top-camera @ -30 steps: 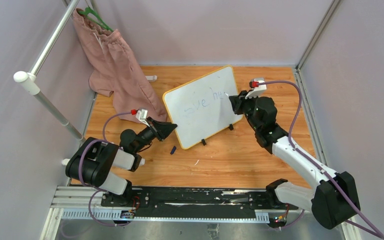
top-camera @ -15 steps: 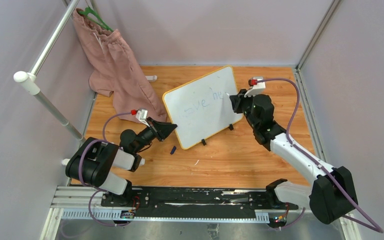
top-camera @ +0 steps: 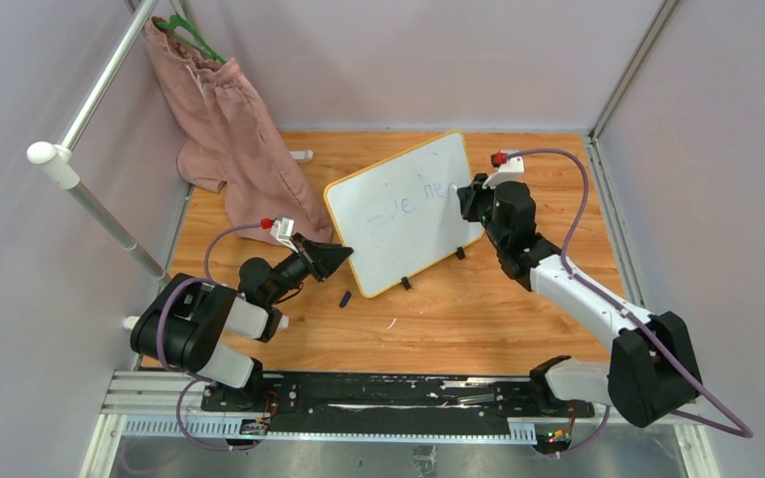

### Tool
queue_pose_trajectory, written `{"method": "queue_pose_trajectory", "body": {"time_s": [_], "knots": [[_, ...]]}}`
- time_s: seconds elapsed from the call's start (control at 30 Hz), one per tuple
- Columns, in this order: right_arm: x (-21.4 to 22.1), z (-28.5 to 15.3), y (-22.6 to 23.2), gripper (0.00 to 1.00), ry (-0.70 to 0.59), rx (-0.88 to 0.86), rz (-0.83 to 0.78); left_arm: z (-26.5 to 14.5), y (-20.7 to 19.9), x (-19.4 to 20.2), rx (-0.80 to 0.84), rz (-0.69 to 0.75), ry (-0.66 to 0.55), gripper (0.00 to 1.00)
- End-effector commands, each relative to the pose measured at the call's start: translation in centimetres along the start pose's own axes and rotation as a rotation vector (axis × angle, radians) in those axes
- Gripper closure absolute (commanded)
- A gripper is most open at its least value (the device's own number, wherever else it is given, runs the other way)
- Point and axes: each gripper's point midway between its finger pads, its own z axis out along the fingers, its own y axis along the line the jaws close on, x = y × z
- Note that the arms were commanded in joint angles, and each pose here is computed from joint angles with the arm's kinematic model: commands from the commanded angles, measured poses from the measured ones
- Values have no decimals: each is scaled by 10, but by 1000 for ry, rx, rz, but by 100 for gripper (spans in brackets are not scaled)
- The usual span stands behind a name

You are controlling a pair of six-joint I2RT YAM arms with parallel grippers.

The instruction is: Write a sentence on the whiteboard

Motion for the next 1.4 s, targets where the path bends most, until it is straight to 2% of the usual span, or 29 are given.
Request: {"method": "queue_pose_trajectory", "body": {"time_s": [0.0, 0.37, 0.8, 1.1, 1.37], "knots": [[-19, 6, 4, 100, -45, 20, 22, 1, -15, -11, 58, 47, -42, 100], [-21, 16, 4, 100, -64, 29, 22, 2, -16, -10, 60, 47, -37, 100], [-19, 22, 22, 100, -58, -57, 20, 2, -16, -8, 62, 47, -32, 100], [-5, 16, 37, 100, -22, -125, -11, 2, -16, -9, 61, 47, -34, 100], [15, 11, 28, 100, 40, -96, -17, 2, -17, -10, 64, 50, -37, 100]]}}
